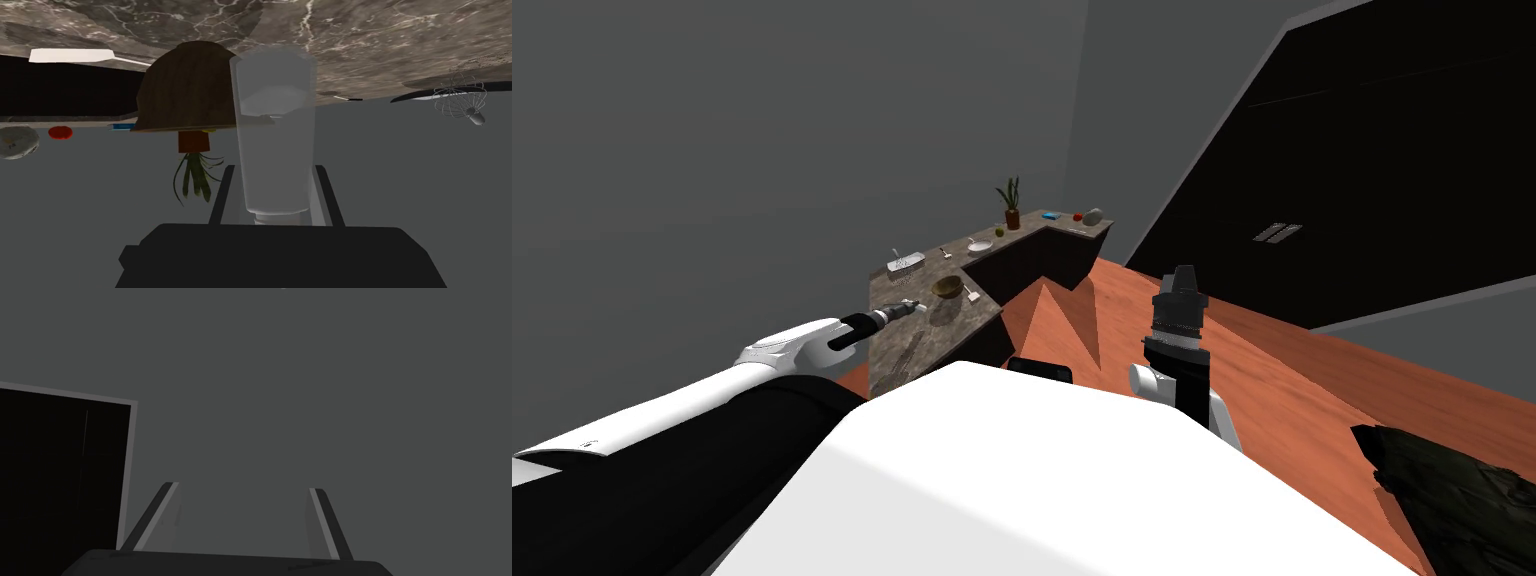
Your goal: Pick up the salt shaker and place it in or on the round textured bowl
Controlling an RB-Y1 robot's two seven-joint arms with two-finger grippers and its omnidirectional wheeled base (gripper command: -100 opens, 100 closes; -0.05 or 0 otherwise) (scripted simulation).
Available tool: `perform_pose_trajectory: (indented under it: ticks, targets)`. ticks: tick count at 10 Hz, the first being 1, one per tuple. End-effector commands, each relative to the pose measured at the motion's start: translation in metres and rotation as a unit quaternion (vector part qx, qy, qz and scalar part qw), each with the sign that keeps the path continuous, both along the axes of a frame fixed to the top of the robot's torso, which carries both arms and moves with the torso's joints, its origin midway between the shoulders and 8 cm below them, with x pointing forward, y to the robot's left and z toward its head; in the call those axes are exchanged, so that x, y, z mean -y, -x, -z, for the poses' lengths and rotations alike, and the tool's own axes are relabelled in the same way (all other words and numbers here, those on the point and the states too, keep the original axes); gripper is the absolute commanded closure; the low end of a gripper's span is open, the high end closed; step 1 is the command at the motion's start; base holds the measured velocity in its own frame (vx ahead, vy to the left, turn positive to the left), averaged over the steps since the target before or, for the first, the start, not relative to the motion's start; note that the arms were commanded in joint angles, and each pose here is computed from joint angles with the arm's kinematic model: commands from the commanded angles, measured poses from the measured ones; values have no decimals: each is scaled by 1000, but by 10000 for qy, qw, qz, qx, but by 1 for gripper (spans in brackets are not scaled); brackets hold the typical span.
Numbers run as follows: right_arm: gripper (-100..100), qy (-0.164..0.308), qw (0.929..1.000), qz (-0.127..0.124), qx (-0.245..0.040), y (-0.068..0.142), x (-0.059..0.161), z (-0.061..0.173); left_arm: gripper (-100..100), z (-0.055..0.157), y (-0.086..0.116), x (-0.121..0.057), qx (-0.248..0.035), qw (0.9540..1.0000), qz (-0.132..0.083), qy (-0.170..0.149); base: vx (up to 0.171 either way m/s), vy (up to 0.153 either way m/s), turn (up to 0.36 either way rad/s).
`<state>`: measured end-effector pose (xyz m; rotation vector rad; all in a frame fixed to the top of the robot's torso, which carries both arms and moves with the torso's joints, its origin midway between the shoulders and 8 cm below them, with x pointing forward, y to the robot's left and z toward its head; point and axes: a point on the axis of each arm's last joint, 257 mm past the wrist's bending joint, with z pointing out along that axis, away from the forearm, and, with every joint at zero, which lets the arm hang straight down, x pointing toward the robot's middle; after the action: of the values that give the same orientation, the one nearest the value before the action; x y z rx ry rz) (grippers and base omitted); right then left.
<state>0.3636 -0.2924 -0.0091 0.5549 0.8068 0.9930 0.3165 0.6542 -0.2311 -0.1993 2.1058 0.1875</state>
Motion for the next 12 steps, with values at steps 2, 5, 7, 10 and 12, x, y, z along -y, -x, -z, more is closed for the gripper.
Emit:
perform_pose_trajectory:
  ticks: [2,5,7,10,12]
  targets:
    - [0,0,10000,0,0,0,0,0,100,-18,-9,-19,429,9986,-304,94,101,-99,-87]
    - [0,0,10000,0,0,0,0,0,100,-36,-18,-38,846,9945,-583,208,115,-91,-68]
    - [0,0,10000,0,0,0,0,0,100,-47,-23,-50,1130,9903,-756,298,110,-88,-82]
    - [0,0,10000,0,1,0,0,0,-100,-49,-22,-51,1162,9897,-783,293,46,-50,-28]
    - [0,1,10000,0,0,0,0,0,-100,-49,-22,-51,1162,9897,-781,293,0,0,0]
